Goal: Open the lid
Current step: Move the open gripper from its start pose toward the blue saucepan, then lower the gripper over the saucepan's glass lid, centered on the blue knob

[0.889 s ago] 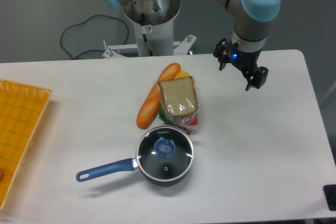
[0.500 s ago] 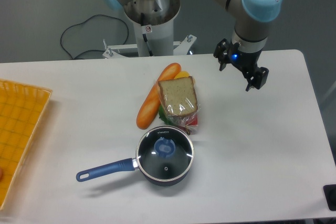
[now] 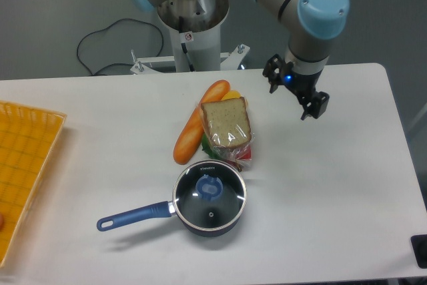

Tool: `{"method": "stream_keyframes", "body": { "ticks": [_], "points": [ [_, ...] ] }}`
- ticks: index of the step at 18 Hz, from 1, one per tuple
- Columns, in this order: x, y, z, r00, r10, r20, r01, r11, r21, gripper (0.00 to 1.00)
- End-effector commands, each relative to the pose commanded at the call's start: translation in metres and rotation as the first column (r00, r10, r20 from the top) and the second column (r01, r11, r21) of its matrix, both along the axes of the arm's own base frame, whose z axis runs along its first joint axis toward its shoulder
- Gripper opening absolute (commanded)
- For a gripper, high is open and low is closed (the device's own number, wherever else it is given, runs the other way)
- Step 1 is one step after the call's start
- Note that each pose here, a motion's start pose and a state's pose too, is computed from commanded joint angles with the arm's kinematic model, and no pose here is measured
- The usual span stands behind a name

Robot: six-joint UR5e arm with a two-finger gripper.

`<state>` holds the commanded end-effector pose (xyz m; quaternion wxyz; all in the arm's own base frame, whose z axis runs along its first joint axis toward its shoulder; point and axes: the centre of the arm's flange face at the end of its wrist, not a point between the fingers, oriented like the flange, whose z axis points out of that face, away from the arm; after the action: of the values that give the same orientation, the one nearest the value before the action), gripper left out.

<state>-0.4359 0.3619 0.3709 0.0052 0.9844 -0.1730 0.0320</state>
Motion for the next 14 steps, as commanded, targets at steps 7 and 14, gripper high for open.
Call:
{"method": "stream_keyframes", "body": {
  "ticks": [7,14],
  "points": [
    [0.010,0.013,0.000,1.000,0.017,-0.010,-0.017,1.000,0.013,1.00],
    [0.039,0.056,-0.002,0.995,0.082,-0.065,-0.080,0.996,0.039,1.00]
  ]
}}
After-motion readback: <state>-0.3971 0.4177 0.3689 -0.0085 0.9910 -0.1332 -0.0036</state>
